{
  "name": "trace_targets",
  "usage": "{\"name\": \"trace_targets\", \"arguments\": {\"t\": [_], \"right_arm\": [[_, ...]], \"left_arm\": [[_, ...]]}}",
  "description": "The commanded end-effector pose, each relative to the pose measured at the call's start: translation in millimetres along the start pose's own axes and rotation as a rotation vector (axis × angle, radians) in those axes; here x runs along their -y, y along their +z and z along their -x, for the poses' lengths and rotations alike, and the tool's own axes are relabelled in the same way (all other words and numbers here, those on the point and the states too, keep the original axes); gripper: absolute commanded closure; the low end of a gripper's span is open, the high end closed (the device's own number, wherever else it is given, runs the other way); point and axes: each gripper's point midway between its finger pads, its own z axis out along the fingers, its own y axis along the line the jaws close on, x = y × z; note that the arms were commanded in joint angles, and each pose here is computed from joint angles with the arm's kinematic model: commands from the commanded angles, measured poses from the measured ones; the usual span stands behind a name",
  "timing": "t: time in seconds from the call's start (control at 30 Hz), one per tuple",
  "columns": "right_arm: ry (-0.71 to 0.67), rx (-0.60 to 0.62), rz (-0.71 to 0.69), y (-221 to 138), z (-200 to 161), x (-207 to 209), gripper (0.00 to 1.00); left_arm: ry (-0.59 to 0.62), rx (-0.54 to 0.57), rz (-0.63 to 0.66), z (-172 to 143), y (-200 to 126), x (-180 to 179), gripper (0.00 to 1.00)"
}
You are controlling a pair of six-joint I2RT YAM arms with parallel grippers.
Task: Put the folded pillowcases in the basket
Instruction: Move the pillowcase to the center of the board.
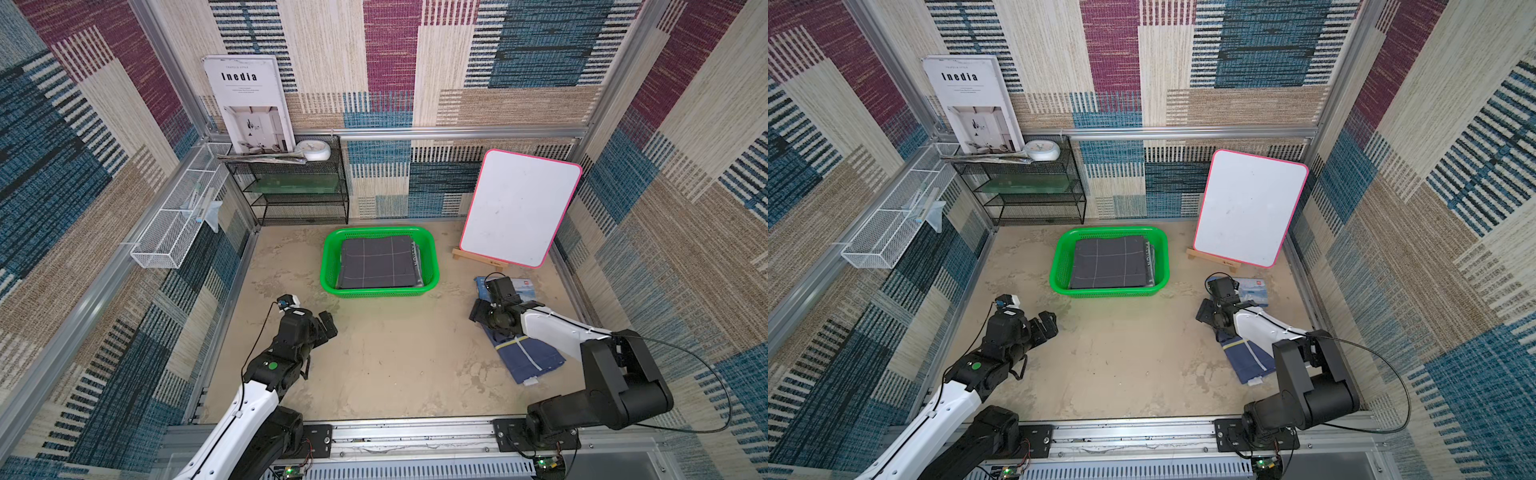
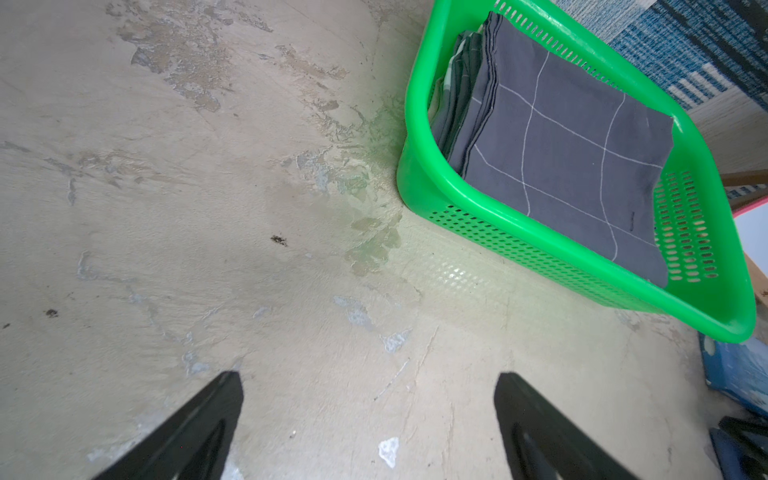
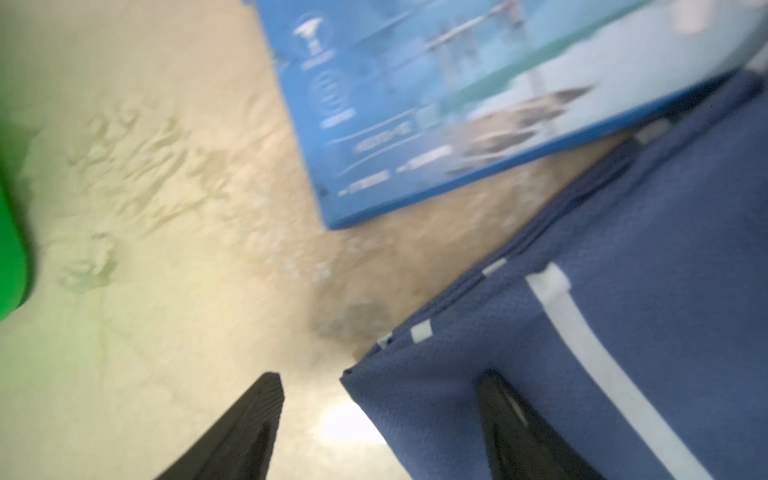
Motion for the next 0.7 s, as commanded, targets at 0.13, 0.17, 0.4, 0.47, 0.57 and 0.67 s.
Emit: {"name": "trace_targets", "arguments": {"t": [0.13, 0.17, 0.4, 0.47, 0.57, 0.67], "right_arm": [[-0.128, -0.205, 0.163, -4.6, -75.6, -86.7, 0.22], [-0.185, -0.217, 0.171, -7.0, -84.3, -101.8, 0.21], [-0.404, -0.18, 0.111, -29.7, -95.8, -133.1, 0.21], [-0.413, -0.097, 0.067, -37.3, -78.1, -123.0, 0.2], [-0.381, -0.052, 0.029, -36.5, -55.9, -105.4, 0.19], [-0.341, -0.058, 0.02, -27.5, -46.6, -98.1, 0.19]], "left_arm": [[0.022, -0.001, 0.013, 1.6, 1.9, -0.6, 0.01], [0.025, -0.004, 0.013, 1.9, 2.4, 0.1, 0.01], [0.034, -0.023, 0.011, -0.4, 5.4, 1.9, 0.01], [0.034, -0.025, 0.002, -1.3, 6.3, 3.3, 0.01], [0.032, -0.038, -0.011, -2.7, 8.6, 6.7, 0.01], [0.033, -0.05, -0.015, -3.5, 10.0, 8.6, 0.01]]}}
